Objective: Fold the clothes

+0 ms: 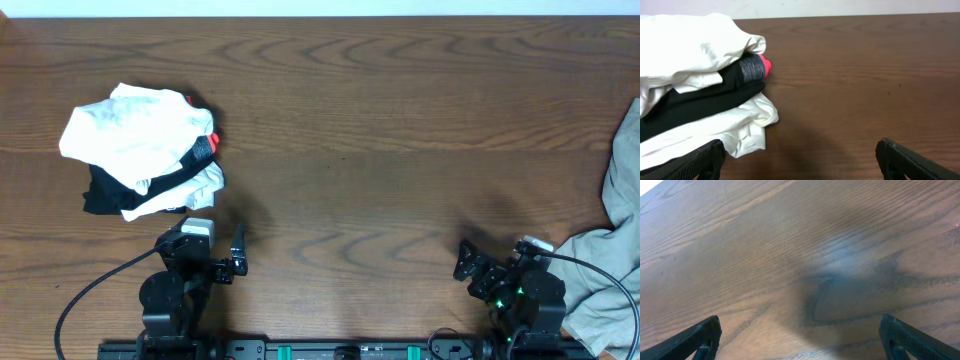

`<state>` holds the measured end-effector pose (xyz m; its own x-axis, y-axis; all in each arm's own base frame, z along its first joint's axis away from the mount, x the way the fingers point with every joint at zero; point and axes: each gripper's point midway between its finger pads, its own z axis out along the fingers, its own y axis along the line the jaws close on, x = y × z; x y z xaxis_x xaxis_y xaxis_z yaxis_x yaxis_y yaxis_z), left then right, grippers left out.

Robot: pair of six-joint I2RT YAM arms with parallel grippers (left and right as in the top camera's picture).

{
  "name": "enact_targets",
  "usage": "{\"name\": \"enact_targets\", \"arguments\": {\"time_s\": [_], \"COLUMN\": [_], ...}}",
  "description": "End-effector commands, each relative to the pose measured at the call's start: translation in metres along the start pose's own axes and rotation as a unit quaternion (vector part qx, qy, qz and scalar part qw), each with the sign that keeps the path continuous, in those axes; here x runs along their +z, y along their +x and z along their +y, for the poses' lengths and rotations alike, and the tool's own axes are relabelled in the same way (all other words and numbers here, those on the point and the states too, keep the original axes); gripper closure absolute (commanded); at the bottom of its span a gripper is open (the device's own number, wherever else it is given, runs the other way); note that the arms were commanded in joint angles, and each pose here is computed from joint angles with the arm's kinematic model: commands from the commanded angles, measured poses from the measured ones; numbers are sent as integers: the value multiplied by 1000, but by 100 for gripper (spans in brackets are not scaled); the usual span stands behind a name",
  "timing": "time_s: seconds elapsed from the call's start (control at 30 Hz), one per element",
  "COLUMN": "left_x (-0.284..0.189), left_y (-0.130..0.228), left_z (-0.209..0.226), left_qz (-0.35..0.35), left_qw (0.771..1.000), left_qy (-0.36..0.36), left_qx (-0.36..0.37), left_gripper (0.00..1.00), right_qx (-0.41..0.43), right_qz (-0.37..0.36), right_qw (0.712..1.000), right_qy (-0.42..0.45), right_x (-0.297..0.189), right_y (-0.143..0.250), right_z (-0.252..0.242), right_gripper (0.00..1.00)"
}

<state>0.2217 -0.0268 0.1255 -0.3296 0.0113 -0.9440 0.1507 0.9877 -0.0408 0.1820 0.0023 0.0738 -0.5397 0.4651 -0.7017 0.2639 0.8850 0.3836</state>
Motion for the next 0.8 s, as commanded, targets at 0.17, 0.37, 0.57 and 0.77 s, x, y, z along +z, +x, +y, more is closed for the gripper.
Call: {"name": "enact_targets", "arguments": {"time_s": [0.17, 0.37, 0.57, 0.77], "left_x": [3, 3, 3, -5], "left_y": [8, 8, -2, 0], "left_z": [-1, -1, -8, -50], "left_qz": [7, 7, -13, -8], "left_qw": [1000, 1000, 1000, 989], "left_qy": [6, 6, 25, 150], "left_qx": [-6, -6, -3, -12], "left_gripper": [2, 2, 2, 2], "right_qx": [3, 3, 14, 165], "right_qz": [1, 1, -42, -11], "right_qw": [1000, 1000, 999, 979], "right_qy": [1, 1, 28, -116], "right_x": [2, 2, 1, -3], "right_y": [2, 2, -16, -19], "right_z": [-1, -1, -9, 43], "right_gripper": [1, 1, 1, 1]}}
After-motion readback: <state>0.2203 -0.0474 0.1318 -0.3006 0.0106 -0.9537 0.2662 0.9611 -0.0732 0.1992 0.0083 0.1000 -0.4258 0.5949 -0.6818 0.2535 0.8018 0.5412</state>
